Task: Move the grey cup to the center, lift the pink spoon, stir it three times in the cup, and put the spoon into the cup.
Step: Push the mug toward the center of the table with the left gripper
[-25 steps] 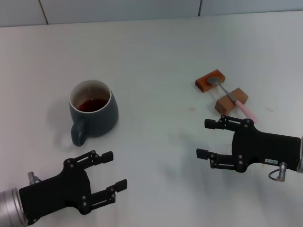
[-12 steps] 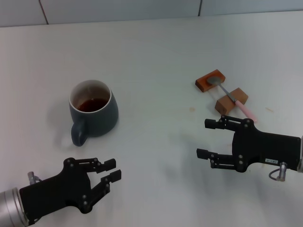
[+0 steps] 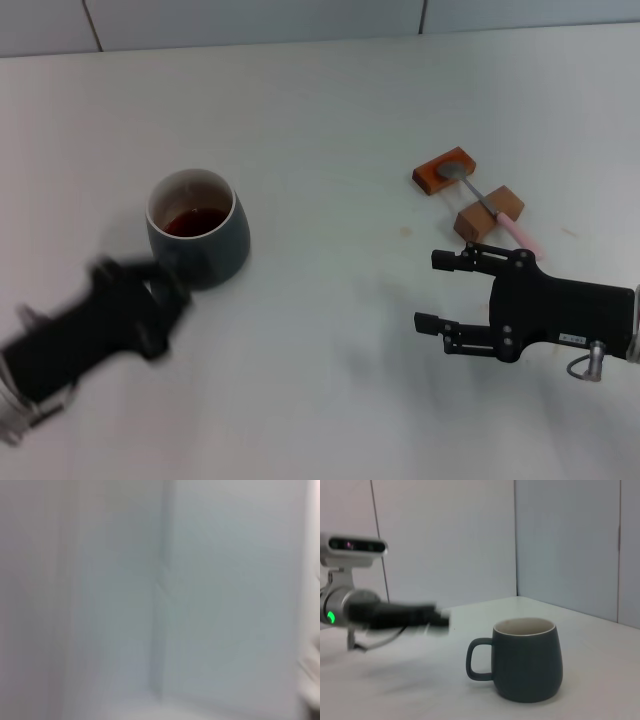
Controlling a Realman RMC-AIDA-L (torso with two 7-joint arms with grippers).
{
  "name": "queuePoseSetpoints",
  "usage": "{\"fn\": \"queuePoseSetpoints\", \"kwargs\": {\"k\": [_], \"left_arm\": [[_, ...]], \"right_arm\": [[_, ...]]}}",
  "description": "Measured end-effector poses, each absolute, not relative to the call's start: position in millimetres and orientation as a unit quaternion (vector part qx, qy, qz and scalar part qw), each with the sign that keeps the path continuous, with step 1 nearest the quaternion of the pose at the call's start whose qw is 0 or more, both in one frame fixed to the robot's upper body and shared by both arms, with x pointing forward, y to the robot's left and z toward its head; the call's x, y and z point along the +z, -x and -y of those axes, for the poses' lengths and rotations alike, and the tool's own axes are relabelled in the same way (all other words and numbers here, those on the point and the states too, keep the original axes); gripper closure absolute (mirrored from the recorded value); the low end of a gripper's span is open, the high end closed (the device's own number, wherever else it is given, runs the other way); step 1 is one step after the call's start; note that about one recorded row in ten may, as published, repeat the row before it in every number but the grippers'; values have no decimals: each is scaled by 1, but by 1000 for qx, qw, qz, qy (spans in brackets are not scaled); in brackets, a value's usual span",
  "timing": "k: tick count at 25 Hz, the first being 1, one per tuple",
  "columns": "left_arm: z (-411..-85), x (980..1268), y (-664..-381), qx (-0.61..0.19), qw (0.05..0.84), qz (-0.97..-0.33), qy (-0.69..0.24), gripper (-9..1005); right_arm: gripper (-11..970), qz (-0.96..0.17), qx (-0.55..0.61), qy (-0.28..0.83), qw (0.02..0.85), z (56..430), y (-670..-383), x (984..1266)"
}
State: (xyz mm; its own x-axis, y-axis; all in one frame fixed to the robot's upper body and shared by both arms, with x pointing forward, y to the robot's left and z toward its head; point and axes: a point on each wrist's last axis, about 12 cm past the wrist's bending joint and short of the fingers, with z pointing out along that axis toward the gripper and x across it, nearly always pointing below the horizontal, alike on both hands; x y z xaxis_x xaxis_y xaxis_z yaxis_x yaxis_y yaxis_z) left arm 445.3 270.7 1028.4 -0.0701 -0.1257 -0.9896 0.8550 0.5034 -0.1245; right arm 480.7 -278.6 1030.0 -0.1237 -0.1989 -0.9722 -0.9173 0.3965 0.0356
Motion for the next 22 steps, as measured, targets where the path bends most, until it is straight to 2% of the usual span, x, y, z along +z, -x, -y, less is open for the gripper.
{"fn": "queuePoseSetpoints", "kwargs": {"k": [4,8,13,14,15,19,22], "left_arm": [[-288,1047,-461,-347,712,-578,-199,998],[-312,1050,-476,-248,753,-590,-152,996],[-331,1041,-486,-131,751,-626,-166,995],[-333,1036,-488,-87,744,-637,-182,995],[-333,1036,-488,-87,744,-637,-182,994],[-323,1017,-493,5,709,-662,-244,993],[-316,1011,-494,24,696,-668,-264,992]], "right_arm": [[194,-662,351,420,512,279,-481,1030],[194,-663,351,418,512,280,-479,1029],[195,-665,351,415,512,281,-478,1029],[195,-665,351,415,512,280,-478,1029],[195,-665,351,415,512,280,-478,1028],[195,-665,352,414,512,280,-478,1028],[195,-665,352,414,512,280,-478,1028]]}}
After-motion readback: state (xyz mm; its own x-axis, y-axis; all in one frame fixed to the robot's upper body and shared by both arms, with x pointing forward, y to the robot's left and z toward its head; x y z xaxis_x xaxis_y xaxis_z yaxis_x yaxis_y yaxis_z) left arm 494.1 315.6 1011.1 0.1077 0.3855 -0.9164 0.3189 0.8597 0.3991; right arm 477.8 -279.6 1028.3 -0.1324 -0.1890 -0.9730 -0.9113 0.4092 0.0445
